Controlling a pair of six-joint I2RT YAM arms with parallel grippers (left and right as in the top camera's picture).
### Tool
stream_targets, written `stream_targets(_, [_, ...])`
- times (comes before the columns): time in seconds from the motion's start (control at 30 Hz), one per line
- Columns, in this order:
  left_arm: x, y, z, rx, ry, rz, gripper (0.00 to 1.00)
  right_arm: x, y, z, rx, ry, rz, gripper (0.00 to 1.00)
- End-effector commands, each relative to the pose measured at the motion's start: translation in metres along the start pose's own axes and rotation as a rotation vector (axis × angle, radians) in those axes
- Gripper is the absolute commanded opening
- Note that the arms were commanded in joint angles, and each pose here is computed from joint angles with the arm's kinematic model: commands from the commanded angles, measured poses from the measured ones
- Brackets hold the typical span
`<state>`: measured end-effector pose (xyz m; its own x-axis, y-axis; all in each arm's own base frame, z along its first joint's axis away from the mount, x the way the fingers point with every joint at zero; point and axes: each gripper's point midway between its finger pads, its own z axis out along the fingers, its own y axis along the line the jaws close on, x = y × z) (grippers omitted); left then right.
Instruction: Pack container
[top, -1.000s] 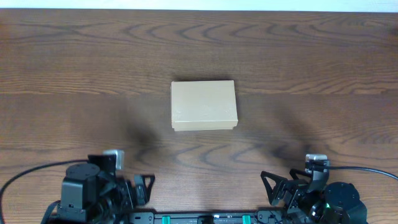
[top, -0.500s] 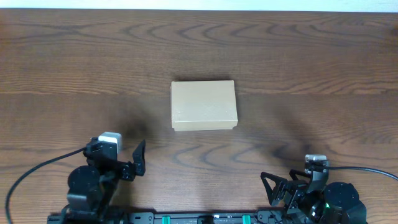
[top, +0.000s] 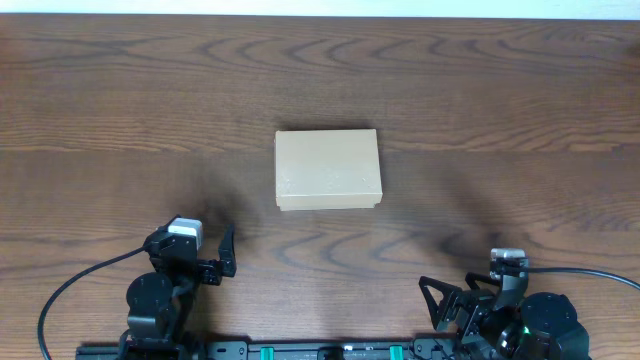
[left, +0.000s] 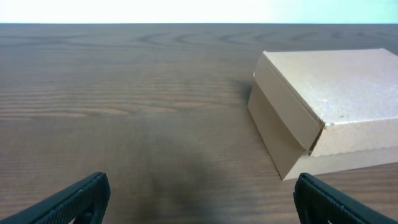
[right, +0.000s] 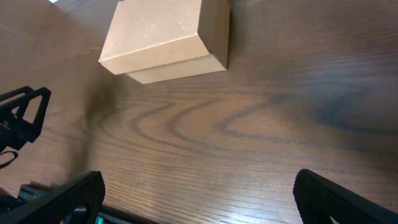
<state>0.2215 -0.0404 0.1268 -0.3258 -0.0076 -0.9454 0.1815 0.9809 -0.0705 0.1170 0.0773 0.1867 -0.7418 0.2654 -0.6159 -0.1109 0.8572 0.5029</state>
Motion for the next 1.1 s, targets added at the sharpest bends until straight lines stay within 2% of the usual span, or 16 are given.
stream_targets(0.0, [0.008,0.005,0.003,-0.022,0.01,-0.004,0.95,0.001,0.0,0.0,0.0,0.001,0.012,0.99])
stream_targets(0.83, [0.008,0.005,0.003,-0.023,0.014,-0.004,0.95,0.0,-0.001,0.0,0.005,-0.002,0.004,0.99])
stream_targets(1.07, [0.008,0.005,0.003,-0.023,0.014,-0.004,0.95,-0.021,-0.017,0.001,0.103,-0.115,-0.11,0.99])
